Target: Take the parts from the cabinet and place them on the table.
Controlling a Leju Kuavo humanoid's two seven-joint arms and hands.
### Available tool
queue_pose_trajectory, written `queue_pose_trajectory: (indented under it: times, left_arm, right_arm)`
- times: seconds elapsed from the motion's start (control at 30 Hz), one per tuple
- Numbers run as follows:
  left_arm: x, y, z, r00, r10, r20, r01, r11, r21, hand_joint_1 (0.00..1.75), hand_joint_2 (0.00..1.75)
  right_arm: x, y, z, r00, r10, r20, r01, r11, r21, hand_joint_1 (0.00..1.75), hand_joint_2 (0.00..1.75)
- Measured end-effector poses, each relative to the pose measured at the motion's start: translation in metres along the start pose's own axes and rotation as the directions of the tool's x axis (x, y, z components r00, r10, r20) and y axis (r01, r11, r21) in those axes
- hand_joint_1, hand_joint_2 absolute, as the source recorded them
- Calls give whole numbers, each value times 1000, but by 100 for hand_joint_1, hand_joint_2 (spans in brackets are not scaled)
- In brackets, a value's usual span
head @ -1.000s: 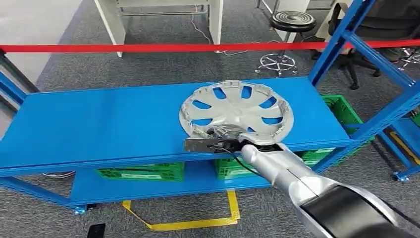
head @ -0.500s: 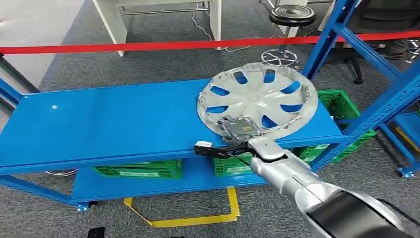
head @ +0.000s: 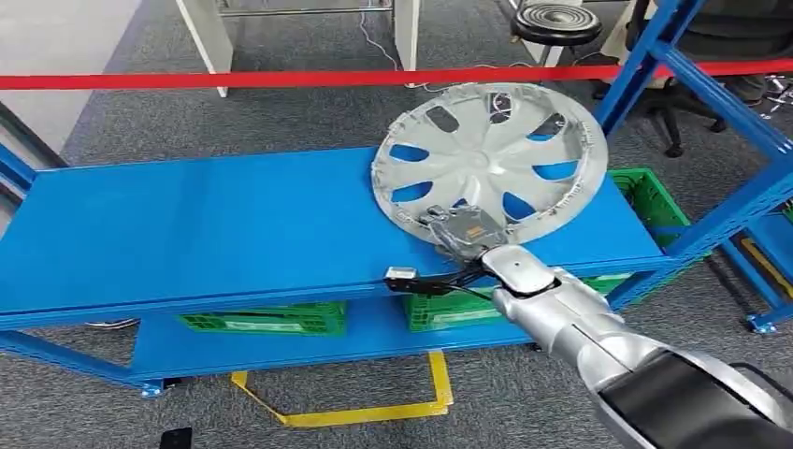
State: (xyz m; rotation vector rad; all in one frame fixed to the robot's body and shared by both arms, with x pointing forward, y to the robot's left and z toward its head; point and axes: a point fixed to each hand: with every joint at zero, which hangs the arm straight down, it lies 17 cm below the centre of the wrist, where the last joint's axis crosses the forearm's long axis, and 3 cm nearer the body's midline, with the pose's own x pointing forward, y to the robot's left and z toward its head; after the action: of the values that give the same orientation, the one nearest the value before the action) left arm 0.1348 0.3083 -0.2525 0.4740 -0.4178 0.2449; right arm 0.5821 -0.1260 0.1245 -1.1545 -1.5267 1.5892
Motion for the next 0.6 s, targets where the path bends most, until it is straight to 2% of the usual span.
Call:
queue_pose_trajectory:
  times: [0.13,0.17,0.33,0.6]
  left_arm:
    - [1,1,0,1000,4,8,-4,1000,4,0,0]
    - [3,2,0,1000,0,22,0,1000,10,0,175]
    - [13,7,-1,997,-6,81,3,999,36,0,175]
    - [14,7,0,996,-7,85,4,999,37,0,175]
  right_arm:
    - [0,-9,-2,1000,9,11,-9,999,-37,175,175]
    - [0,-11,-2,1000,11,13,-10,999,-45,175,175]
    - [-2,-21,-2,999,25,23,-23,995,-93,175,175]
    - [-5,-28,-3,999,35,32,-31,993,-117,175,175]
